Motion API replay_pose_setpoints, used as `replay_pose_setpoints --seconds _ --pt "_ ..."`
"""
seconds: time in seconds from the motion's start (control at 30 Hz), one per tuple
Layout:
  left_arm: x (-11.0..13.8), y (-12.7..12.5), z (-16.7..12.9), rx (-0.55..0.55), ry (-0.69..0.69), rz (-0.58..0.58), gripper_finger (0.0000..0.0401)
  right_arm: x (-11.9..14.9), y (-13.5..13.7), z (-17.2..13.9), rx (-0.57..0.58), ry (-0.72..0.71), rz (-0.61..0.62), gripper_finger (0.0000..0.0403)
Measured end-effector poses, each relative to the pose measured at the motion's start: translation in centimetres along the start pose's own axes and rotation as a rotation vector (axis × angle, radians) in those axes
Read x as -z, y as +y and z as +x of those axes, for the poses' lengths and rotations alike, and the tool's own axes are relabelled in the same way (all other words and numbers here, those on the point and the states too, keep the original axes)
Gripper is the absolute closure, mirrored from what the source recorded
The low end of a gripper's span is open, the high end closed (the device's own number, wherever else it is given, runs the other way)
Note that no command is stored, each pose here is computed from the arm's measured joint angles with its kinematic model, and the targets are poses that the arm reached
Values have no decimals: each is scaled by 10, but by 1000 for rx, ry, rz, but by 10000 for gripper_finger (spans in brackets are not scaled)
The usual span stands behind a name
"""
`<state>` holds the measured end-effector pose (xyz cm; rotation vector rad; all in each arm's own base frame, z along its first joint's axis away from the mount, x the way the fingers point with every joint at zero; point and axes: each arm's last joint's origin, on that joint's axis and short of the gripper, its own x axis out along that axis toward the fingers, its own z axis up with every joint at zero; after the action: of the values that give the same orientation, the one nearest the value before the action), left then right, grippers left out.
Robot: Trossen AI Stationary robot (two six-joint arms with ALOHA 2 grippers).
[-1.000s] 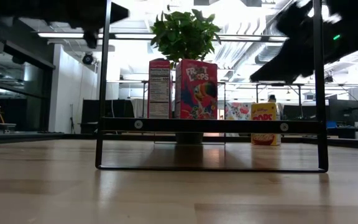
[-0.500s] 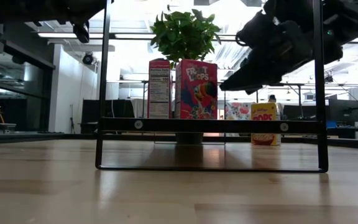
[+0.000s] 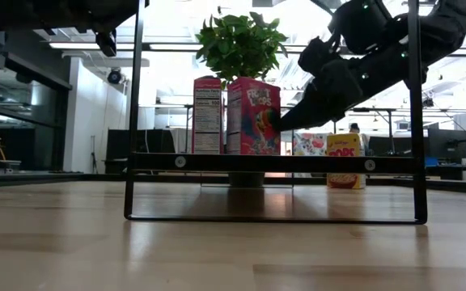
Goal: Stack cereal on shelf
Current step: Put the red cereal box on the shelf aligned with the other red cereal box
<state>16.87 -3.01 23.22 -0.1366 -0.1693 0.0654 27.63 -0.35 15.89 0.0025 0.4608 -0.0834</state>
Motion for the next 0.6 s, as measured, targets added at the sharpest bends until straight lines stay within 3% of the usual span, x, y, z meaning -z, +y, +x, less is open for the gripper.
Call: replay_pose_setpoints --seconds 0.2,0.6 --pt "0 0 0 -1 1 0 400 -1 -13 0 88 -10 21 403" --pt "0 1 0 -10 0 1 400 -10 -23 0 94 -104 45 403"
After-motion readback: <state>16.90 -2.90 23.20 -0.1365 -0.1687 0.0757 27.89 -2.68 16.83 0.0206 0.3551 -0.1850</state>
